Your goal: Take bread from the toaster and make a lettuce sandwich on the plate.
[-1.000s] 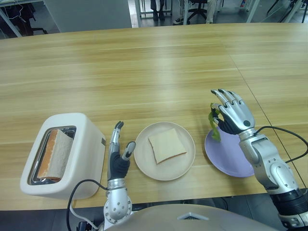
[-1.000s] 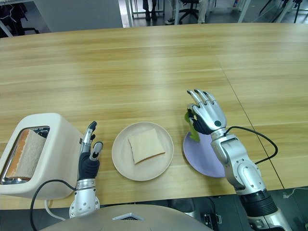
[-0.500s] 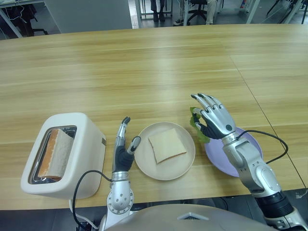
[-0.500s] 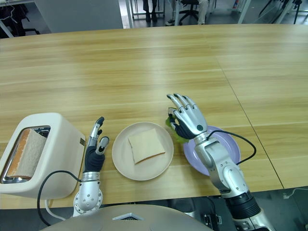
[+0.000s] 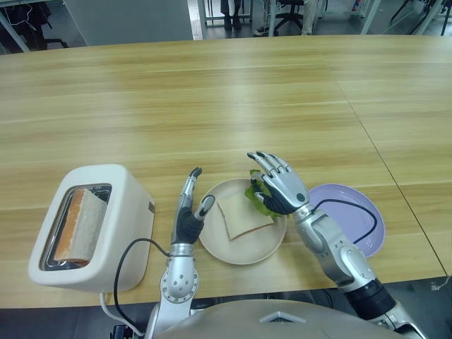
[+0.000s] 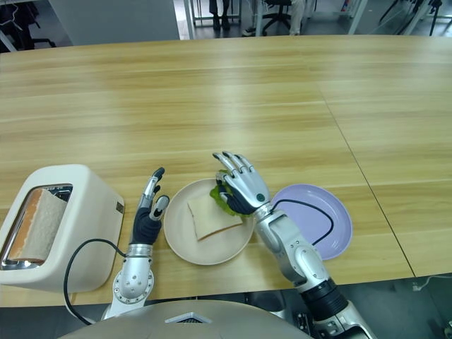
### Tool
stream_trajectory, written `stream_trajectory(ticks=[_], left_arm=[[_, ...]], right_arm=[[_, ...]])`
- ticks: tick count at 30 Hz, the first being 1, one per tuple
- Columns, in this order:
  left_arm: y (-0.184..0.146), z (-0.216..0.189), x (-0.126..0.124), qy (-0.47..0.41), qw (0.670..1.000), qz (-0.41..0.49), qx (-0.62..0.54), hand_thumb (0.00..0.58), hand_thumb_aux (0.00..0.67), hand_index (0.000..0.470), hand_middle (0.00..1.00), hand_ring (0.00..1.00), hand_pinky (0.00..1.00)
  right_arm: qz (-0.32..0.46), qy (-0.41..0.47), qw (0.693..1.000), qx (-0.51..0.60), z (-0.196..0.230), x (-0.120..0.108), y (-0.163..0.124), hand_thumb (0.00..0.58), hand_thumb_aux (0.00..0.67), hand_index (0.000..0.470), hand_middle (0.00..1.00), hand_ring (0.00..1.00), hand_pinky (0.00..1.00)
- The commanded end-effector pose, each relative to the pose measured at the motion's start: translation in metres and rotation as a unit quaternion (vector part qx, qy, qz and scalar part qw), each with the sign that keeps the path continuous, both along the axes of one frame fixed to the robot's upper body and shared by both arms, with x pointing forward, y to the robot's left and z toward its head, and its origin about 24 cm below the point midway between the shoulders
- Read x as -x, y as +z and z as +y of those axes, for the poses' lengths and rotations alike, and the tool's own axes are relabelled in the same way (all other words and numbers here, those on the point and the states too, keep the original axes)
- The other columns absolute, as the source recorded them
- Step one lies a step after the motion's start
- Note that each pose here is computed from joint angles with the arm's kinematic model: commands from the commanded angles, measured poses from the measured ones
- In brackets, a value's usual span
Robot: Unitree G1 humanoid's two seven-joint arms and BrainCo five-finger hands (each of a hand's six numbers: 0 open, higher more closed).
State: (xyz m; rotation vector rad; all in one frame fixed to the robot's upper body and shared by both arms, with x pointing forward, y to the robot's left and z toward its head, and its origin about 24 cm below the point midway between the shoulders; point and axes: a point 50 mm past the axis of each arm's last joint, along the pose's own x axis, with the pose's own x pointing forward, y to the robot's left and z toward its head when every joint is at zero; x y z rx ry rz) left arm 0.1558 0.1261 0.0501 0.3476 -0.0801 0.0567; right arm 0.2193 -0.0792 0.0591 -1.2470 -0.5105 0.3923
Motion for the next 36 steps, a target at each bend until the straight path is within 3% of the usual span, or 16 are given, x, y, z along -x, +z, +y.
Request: stream_trajectory(ticks=[1, 16, 21, 22, 23, 24, 25, 36], left_arm=[[-0.005, -0.004, -0.001, -0.013, 1.000, 0.015, 0.001, 0.000, 0.000, 0.000, 0.00, 0.00, 0.00], [-0.006, -0.006, -0.009, -0.033, 0.999, 0.016, -0.003, 0.000, 0.000, 0.000, 0.00, 0.00, 0.00], [-0.007, -0.005, -0.010, -0.033, 0.999, 0.017, -0.005, 0.000, 0.000, 0.000, 0.00, 0.00, 0.00], [-0.007, -0.004, -0.009, -0.032, 0.999, 0.017, -0.005, 0.000, 0.000, 0.000, 0.00, 0.00, 0.00], [-0.007, -0.004, -0.010, -0.032, 0.999, 0.017, -0.005, 0.000, 0.000, 0.000, 0.00, 0.00, 0.00], [-0.006, -0.004, -0.010, -0.033, 0.999, 0.017, -0.006, 0.000, 0.000, 0.000, 0.00, 0.00, 0.00], [-0.007, -0.004, -0.011, -0.033, 0.999, 0.017, -0.006, 0.000, 0.000, 0.000, 0.00, 0.00, 0.00], [-0.008, 0.001, -0.007, -0.025, 0.999, 0.019, -0.008, 0.000, 0.000, 0.000, 0.00, 0.00, 0.00]], right_arm=[[0.008, 0.009, 1.000, -0.006, 0.008, 0.001, -0.005, 0.580, 0.670, 0.460, 0.00, 0.00, 0.00], [0.051, 0.068, 0.996, -0.042, 0.051, 0.025, -0.019, 0.580, 0.670, 0.460, 0.00, 0.00, 0.00], [0.095, 0.059, 0.993, -0.022, 0.048, 0.028, -0.035, 0.580, 0.670, 0.460, 0.00, 0.00, 0.00], [0.104, 0.057, 0.993, -0.024, 0.046, 0.028, -0.036, 0.355, 0.252, 0.173, 0.00, 0.00, 0.00], [0.117, 0.054, 0.991, -0.029, 0.045, 0.028, -0.037, 0.355, 0.252, 0.173, 0.00, 0.00, 0.00], [0.122, 0.050, 0.991, -0.031, 0.043, 0.028, -0.036, 0.136, 0.084, 0.058, 0.00, 0.00, 0.00], [0.128, 0.045, 0.990, -0.036, 0.042, 0.028, -0.036, 0.000, 0.000, 0.000, 0.00, 0.00, 0.00], [0.172, -0.010, 0.983, -0.065, 0.022, 0.013, -0.032, 0.000, 0.000, 0.000, 0.00, 0.00, 0.00]])
